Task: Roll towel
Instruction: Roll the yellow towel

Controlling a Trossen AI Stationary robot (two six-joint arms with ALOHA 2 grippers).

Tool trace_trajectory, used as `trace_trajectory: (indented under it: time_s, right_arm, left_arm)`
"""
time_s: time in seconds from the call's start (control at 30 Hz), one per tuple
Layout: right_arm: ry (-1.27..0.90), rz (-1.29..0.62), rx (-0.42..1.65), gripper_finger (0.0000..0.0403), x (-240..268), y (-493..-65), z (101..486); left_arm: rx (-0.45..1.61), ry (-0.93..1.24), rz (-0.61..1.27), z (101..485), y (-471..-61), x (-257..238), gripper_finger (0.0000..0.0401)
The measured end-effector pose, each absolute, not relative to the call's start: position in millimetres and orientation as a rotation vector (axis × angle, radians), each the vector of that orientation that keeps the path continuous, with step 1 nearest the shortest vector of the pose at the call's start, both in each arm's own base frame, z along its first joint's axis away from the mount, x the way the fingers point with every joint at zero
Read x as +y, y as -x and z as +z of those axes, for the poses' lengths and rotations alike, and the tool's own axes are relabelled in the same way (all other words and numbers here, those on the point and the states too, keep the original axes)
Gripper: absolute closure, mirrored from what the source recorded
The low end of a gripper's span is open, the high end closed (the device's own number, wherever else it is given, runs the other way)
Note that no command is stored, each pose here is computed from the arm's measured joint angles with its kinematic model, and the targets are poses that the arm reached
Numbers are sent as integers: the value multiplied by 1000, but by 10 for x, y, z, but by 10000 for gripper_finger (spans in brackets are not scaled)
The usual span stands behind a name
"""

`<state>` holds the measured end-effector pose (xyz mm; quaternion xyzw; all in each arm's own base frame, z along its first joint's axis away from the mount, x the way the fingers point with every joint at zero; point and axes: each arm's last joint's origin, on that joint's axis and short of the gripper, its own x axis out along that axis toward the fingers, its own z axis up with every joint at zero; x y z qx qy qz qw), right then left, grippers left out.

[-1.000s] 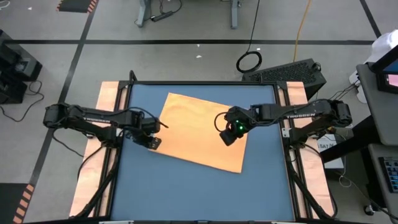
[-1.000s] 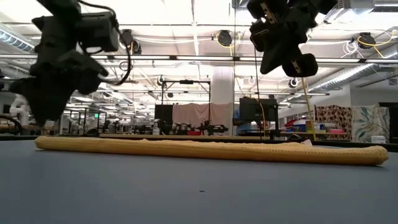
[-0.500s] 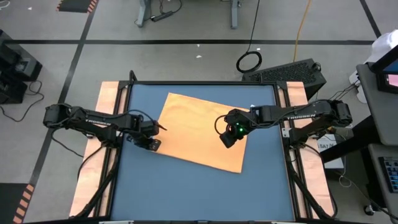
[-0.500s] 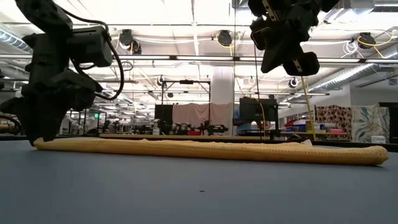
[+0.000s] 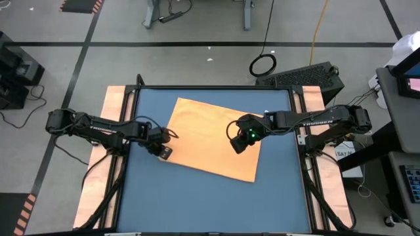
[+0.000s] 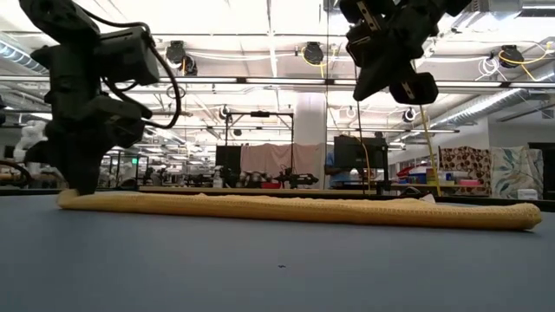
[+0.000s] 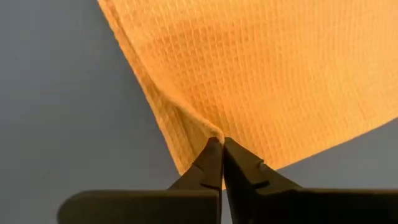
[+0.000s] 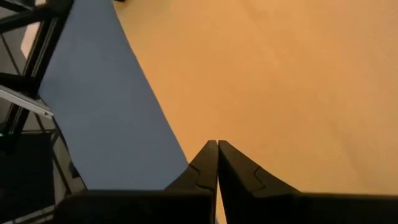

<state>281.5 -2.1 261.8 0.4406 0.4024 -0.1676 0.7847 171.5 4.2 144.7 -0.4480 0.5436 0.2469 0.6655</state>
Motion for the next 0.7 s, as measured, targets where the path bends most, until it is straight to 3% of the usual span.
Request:
trace_trajectory:
  time_s: [0.33, 0.7]
  right_arm:
    - [-925, -393, 820, 399, -38, -2836, 2632]
    - [-901, -400, 805, 399, -108, -2839, 2636]
  left_arm:
    - [1275, 1107, 620, 1504, -1703, -21, 388]
    - [1327, 1218, 686, 1499, -1661, -93, 264]
